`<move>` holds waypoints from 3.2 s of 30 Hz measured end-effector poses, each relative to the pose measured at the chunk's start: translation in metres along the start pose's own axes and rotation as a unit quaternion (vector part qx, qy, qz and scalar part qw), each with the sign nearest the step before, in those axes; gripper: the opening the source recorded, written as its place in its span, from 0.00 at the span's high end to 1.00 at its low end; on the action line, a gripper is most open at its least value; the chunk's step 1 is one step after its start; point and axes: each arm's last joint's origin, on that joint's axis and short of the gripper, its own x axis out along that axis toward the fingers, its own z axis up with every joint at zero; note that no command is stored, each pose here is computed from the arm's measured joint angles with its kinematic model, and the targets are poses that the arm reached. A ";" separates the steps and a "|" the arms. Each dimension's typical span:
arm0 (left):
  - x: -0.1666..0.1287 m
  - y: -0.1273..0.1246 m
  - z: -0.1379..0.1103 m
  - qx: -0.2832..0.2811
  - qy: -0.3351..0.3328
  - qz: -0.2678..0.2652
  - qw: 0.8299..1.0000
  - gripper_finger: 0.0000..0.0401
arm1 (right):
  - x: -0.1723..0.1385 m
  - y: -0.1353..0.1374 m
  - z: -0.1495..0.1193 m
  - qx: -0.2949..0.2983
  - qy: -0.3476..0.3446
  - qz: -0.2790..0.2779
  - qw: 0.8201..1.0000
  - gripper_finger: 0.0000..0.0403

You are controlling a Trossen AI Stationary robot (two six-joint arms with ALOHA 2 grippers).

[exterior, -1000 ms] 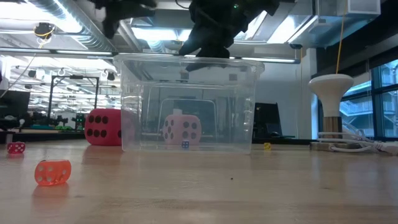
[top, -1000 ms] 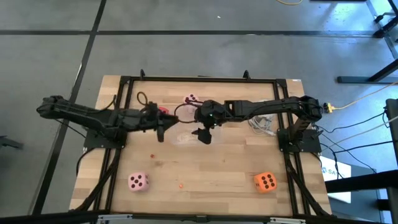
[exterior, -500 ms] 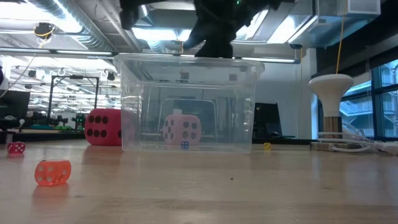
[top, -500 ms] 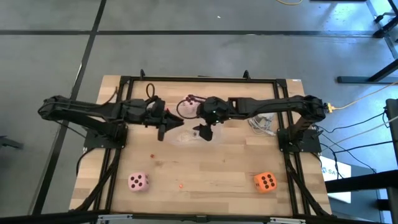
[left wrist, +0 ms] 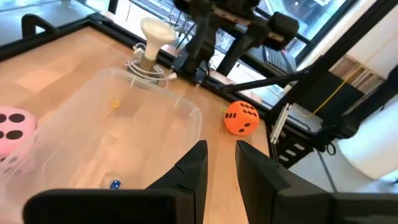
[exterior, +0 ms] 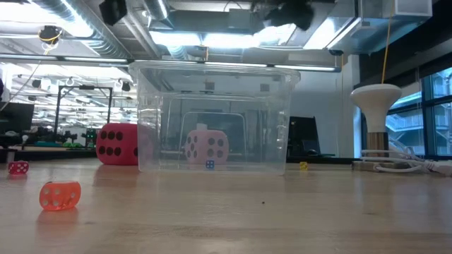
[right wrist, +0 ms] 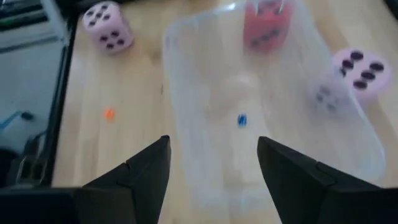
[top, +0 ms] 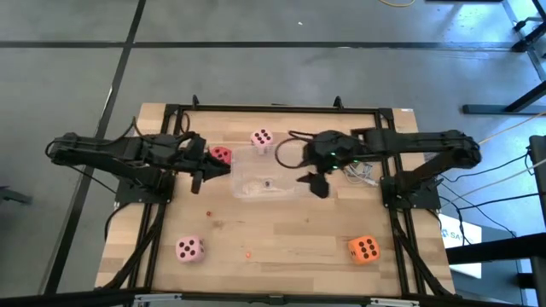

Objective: Pick & Place Dice
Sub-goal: Put the large orange dice into the transparent bin

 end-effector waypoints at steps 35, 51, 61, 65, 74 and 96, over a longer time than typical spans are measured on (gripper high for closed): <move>-0.020 0.010 -0.001 0.015 -0.030 0.092 0.995 0.81 | -0.119 0.113 -0.142 0.336 0.156 -0.154 0.916 0.64; -0.020 0.011 -0.002 0.032 -0.022 0.095 0.995 0.81 | -0.081 0.153 -0.217 0.411 0.199 -0.137 0.879 0.64; -0.020 0.010 -0.001 0.012 -0.029 0.092 0.995 0.81 | -0.045 0.155 -0.244 0.394 0.210 -0.101 0.889 0.64; -0.020 0.010 -0.001 0.002 -0.031 0.091 0.995 0.81 | -0.042 0.151 -0.246 0.369 0.195 -0.104 0.903 0.64; -0.020 0.010 -0.001 -0.014 -0.026 0.078 0.996 0.81 | -0.041 0.147 -0.248 0.370 0.192 -0.121 0.901 0.49; -0.020 0.009 0.000 -0.021 -0.034 0.074 0.996 0.81 | -0.015 0.148 -0.254 0.416 0.230 -0.211 0.854 0.29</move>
